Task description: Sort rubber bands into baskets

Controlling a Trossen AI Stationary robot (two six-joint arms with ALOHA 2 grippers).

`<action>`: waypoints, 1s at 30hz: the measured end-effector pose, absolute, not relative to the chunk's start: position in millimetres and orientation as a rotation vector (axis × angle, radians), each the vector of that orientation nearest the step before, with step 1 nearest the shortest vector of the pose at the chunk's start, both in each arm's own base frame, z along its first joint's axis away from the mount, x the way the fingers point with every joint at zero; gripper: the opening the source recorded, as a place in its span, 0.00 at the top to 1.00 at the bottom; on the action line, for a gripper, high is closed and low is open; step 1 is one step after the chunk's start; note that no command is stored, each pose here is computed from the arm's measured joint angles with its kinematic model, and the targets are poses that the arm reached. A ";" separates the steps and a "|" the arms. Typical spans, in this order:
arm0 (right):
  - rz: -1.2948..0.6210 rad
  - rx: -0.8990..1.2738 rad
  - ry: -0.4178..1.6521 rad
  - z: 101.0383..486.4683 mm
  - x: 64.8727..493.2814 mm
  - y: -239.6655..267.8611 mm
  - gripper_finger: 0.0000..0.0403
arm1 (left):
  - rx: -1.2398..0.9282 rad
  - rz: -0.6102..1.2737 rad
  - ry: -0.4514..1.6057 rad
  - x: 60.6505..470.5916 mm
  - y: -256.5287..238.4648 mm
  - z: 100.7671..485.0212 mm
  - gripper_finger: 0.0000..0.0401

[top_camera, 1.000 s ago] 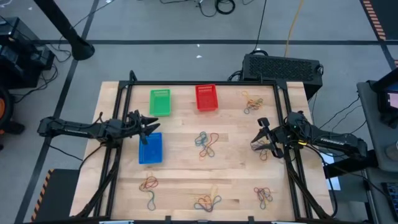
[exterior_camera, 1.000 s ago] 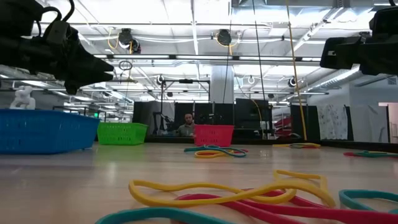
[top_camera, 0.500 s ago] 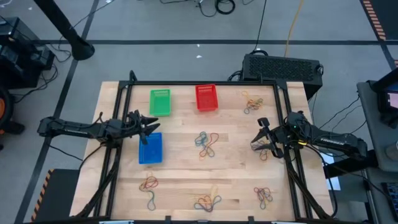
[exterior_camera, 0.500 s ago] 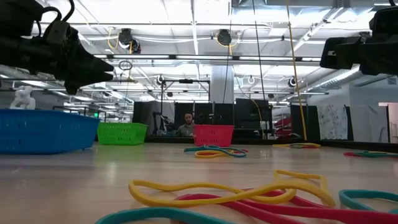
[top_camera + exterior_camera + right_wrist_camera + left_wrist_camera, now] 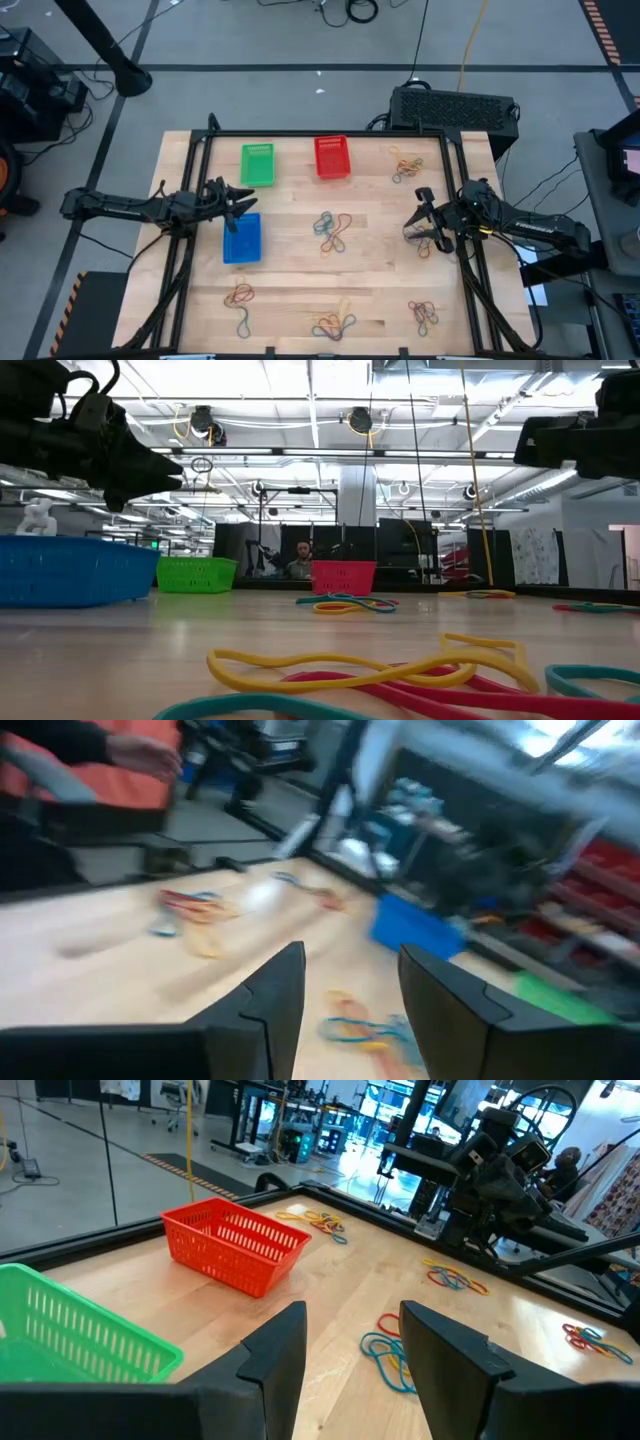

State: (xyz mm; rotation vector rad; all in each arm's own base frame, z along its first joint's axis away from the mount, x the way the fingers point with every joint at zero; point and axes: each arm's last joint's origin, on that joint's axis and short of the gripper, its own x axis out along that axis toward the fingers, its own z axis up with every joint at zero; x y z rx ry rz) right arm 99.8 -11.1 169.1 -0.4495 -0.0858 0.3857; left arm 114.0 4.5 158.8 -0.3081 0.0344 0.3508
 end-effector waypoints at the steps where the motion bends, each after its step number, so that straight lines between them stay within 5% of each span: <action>1: 0.340 -0.478 -0.089 170.0 100.3 -12.3 0.61 | -0.308 0.351 0.034 114.0 4.6 158.8 0.58; 30: 0.180 0.135 -0.115 183.2 105.1 -18.2 0.61 | -0.569 0.235 0.049 116.5 0.0 161.8 0.58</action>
